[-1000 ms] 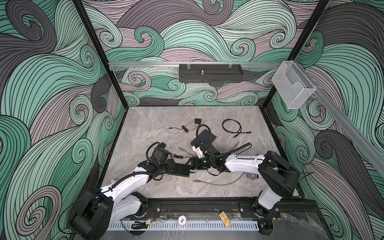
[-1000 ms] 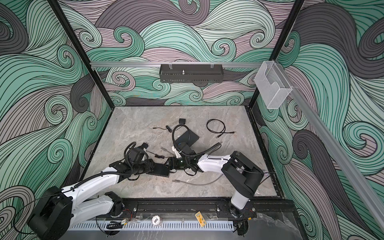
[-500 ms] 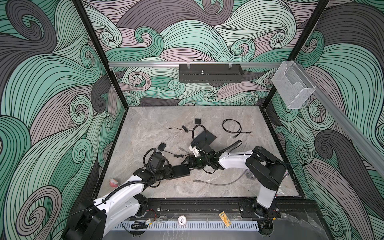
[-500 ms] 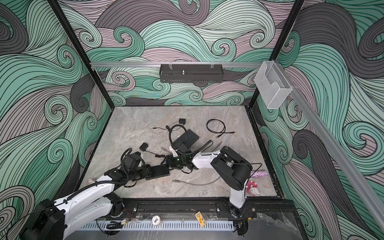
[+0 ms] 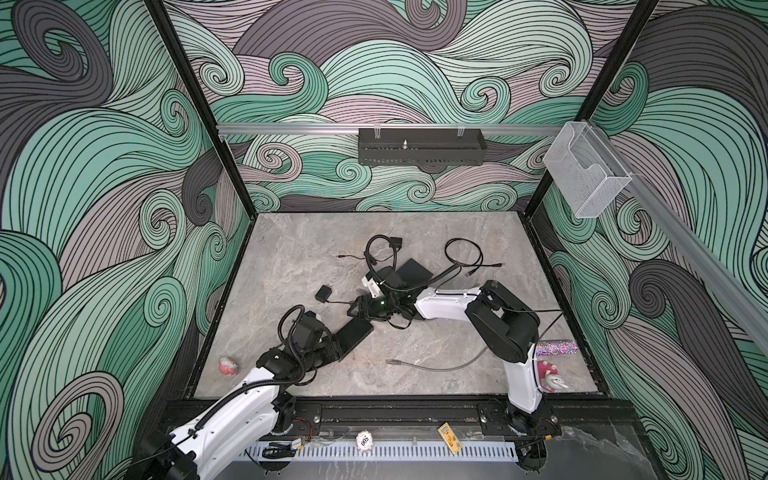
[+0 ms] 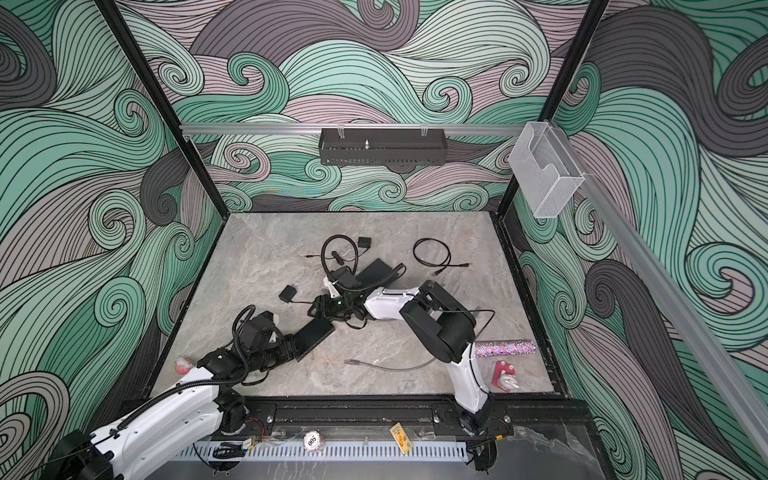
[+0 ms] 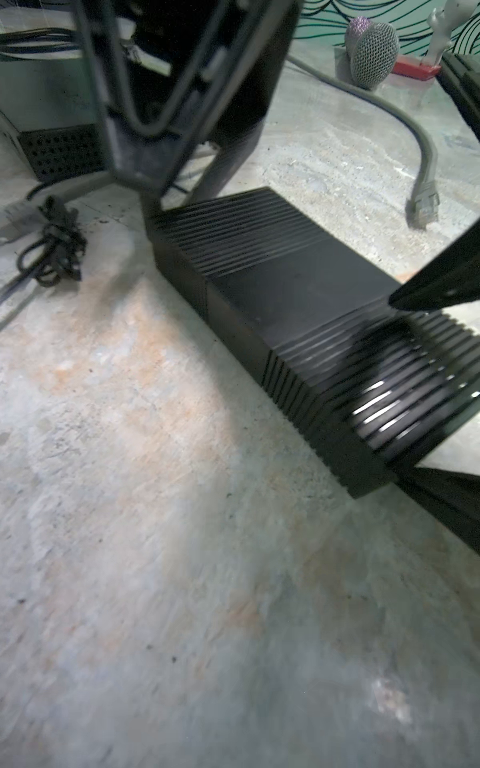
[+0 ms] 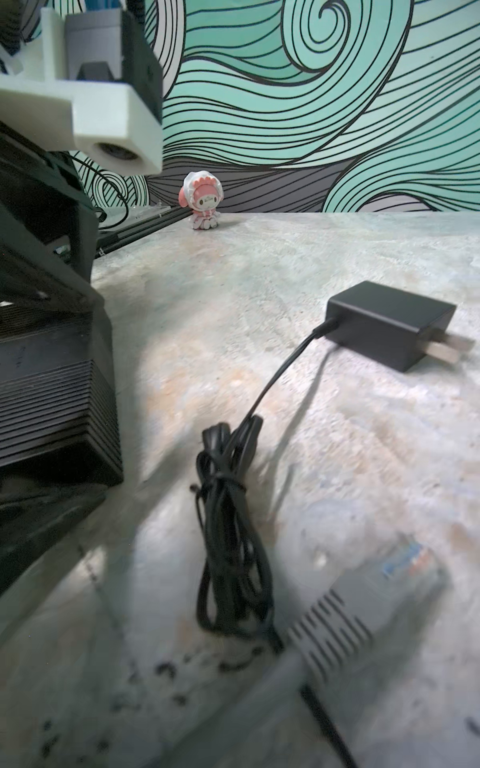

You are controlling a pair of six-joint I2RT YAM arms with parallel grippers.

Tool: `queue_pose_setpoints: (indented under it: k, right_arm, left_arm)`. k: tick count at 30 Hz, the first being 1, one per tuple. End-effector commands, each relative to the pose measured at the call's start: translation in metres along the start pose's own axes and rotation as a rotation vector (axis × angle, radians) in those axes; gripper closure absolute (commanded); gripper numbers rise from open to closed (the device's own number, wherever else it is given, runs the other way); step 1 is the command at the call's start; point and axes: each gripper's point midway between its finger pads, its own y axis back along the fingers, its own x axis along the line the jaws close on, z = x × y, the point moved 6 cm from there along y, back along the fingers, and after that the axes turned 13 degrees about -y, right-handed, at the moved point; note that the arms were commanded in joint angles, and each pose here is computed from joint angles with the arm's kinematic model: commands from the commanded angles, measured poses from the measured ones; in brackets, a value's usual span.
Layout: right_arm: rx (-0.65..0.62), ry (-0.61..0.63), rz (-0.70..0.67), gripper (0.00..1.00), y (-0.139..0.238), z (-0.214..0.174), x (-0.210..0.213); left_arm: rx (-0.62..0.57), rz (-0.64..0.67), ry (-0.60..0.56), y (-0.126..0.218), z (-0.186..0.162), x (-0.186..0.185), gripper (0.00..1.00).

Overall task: Insert the plug into the switch port
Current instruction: 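Move the right gripper to the grey ethernet plug while the left draws back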

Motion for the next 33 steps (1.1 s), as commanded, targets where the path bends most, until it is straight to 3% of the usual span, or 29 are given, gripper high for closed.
queue_pose_setpoints:
  k: [1, 8, 12, 21, 33]
  right_arm:
    - [0.160, 0.057, 0.075, 0.34, -0.014, -0.025, 0.023]
    - [0.215, 0.095, 0.109, 0.34, -0.033, -0.034, 0.036]
    - [0.186, 0.127, 0.106, 0.34, -0.027, -0.032, 0.041]
    - [0.055, 0.246, 0.019, 0.30, 0.046, -0.026, 0.044]
    - [-0.073, 0.274, -0.148, 0.28, 0.145, -0.067, -0.021]
  left_arm:
    - [0.050, -0.070, 0.037, -0.001, -0.012, -0.004, 0.39]
    - [0.029, -0.102, 0.072, 0.002, -0.021, 0.001, 0.39]
    - [0.015, -0.105, 0.067, 0.006, -0.020, 0.001, 0.39]
    - [0.035, -0.090, 0.037, 0.013, -0.021, 0.000, 0.37]
    - [0.008, -0.189, 0.042, 0.029, -0.026, -0.007, 0.38]
